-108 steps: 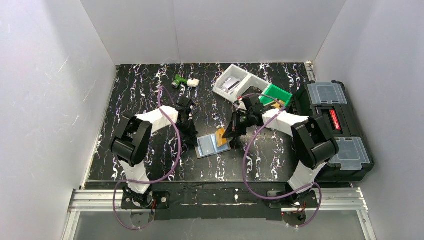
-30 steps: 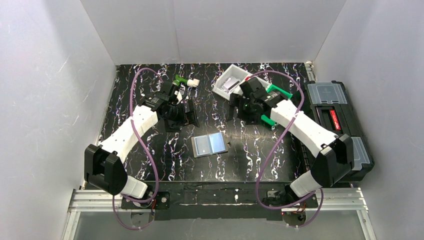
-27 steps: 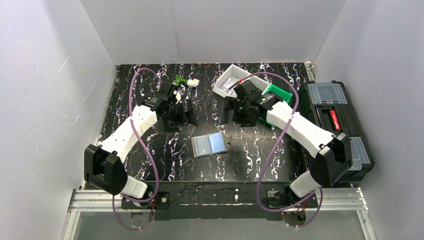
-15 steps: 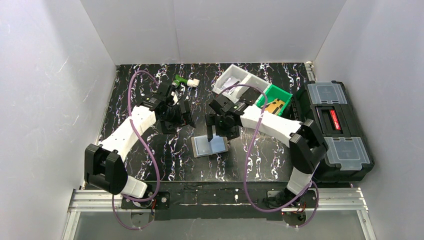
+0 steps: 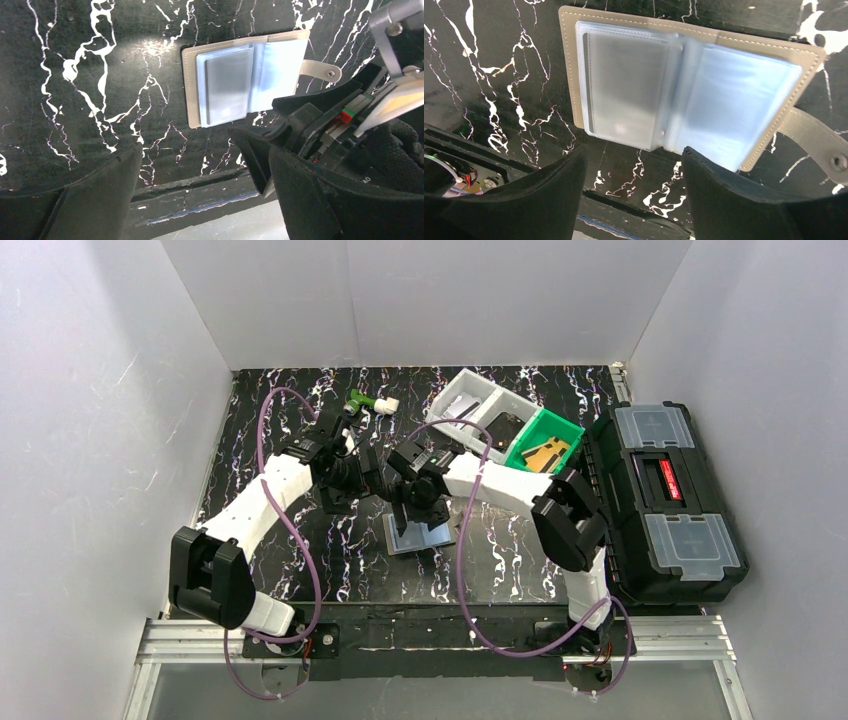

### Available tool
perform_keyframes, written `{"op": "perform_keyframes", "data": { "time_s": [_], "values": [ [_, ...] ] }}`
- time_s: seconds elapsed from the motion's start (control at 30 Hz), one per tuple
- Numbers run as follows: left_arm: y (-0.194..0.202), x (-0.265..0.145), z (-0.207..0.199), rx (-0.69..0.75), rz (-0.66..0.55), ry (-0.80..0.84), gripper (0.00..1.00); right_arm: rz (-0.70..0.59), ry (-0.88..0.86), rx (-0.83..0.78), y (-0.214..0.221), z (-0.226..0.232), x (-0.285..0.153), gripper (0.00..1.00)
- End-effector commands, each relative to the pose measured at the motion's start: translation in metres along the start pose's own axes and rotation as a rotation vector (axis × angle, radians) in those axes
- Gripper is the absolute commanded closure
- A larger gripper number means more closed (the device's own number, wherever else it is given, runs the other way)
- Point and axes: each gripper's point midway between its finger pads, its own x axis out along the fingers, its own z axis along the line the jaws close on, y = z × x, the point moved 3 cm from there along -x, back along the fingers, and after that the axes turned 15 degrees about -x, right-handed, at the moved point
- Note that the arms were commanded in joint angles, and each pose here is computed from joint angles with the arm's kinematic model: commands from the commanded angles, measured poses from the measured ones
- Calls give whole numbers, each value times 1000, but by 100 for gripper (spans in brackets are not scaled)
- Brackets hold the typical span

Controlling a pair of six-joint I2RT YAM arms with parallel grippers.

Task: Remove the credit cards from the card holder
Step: Remove the credit card from the card holder.

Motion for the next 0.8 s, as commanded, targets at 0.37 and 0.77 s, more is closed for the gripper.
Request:
{"op": "perform_keyframes", "data": {
  "time_s": [0.37, 0.77],
  "values": [
    [-7, -17, 7, -32, -36, 24, 2, 91, 12, -39, -6, 10, 44, 28],
    [-3, -9, 7, -52, -3, 42, 2, 149, 31, -32, 12, 2, 62, 58]
  ]
}}
